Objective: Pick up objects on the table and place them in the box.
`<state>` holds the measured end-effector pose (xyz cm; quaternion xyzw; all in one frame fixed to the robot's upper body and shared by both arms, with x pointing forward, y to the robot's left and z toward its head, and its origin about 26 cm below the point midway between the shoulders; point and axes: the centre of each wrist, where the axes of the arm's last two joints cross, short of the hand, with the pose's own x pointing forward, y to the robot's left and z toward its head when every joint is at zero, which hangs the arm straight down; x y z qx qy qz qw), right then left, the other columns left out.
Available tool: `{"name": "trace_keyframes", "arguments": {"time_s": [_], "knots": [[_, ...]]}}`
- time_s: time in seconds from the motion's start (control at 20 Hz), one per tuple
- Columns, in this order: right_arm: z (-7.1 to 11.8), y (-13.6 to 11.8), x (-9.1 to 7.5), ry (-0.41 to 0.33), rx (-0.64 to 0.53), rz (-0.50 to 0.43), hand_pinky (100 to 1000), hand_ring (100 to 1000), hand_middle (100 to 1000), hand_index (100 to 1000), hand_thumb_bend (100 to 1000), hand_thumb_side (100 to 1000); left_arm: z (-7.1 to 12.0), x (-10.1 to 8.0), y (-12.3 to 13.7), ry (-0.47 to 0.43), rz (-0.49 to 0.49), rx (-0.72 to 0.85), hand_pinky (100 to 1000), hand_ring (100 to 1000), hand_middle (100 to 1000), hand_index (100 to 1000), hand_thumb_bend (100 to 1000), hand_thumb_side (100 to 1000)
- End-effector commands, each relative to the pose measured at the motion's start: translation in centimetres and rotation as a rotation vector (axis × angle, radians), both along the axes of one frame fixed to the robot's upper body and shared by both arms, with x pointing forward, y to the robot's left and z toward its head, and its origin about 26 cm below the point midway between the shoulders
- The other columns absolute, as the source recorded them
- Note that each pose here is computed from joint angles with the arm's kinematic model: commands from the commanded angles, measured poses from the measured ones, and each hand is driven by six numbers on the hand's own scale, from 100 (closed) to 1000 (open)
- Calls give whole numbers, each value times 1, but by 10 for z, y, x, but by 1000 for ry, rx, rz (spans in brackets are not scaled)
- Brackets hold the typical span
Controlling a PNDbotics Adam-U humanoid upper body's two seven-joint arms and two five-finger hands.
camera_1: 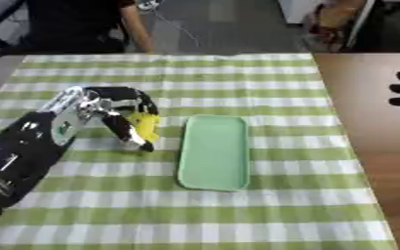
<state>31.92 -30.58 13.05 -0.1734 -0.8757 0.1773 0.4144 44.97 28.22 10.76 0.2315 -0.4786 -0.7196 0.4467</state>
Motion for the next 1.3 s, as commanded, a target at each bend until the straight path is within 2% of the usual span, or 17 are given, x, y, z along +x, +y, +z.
{"name": "trace_keyframes", "arguments": {"time_s": [0.05, 0.1, 0.25, 0.3, 0.45, 0.5, 0.55, 0.6, 0.65, 0.7, 0.75, 0.8, 0.85, 0.9, 0.95, 1.15, 1.3], "knots": [[12, 2, 1, -39, -10, 14, 691, 754, 779, 891, 100, 797, 9, 4, 3, -25, 7, 18, 702, 702, 767, 854, 776, 615], [12, 2, 1, -39, -9, 13, 691, 754, 779, 891, 100, 796, 9, 4, 4, -24, 10, 26, 656, 678, 755, 849, 745, 588], [12, 2, 1, -39, -8, 13, 691, 754, 779, 891, 100, 797, 8, 4, 7, -17, 20, 62, 600, 644, 733, 844, 697, 531], [12, 2, 1, -39, -9, 13, 691, 754, 779, 891, 100, 797, 7, 4, 8, -12, 25, 83, 569, 619, 711, 834, 654, 495], [12, 1, 1, -39, -9, 12, 691, 754, 779, 891, 100, 797, 9, 4, 11, 4, 40, 150, 541, 589, 677, 823, 639, 475], [12, 1, 1, -39, -9, 12, 691, 754, 779, 891, 100, 796, 10, 5, 13, 8, 48, 168, 491, 539, 629, 791, 628, 469], [12, 1, 1, -38, -9, 12, 691, 754, 779, 891, 100, 796, 10, 5, 15, 11, 57, 182, 484, 533, 623, 787, 625, 468], [12, 1, 1, -38, -9, 11, 691, 754, 779, 891, 100, 796, 11, 5, 16, 10, 67, 190, 401, 467, 560, 716, 586, 458], [12, 1, 1, -38, -9, 11, 691, 754, 779, 891, 100, 796, 11, 5, 18, 2, 78, 194, 348, 432, 529, 678, 538, 456], [12, 1, 1, -38, -9, 10, 691, 754, 779, 891, 100, 796, 12, 5, 19, -8, 90, 196, 288, 384, 491, 628, 329, 427], [12, 1, 1, -38, -9, 9, 691, 754, 779, 891, 100, 796, 12, 5, 20, -21, 104, 197, 297, 392, 496, 635, 371, 436], [12, 1, 1, -38, -9, 9, 691, 754, 779, 891, 100, 796, 11, 5, 21, -33, 116, 200, 209, 320, 439, 567, 100, 399], [12, 1, 1, -38, -9, 8, 691, 754, 779, 891, 100, 796, 12, 5, 21, -45, 130, 202, 209, 320, 439, 567, 100, 399], [12, 1, 1, -38, -9, 8, 691, 754, 779, 892, 100, 796, 11, 5, 21, -55, 139, 203, 113, 257, 390, 511, 100, 427], [12, 1, 1, -37, -9, 8, 691, 754, 779, 891, 100, 796, 12, 5, 22, -70, 150, 199, 100, 225, 360, 476, 100, 442], [11, 0, 0, -36, -8, 6, 691, 754, 779, 892, 100, 796, 13, 5, 22, -115, 169, 175, 100, 100, 259, 361, 100, 372], [11, 0, 0, -36, -8, 6, 691, 755, 779, 892, 100, 796, 14, 5, 21, -147, 169, 151, 100, 100, 233, 332, 100, 381]]}}
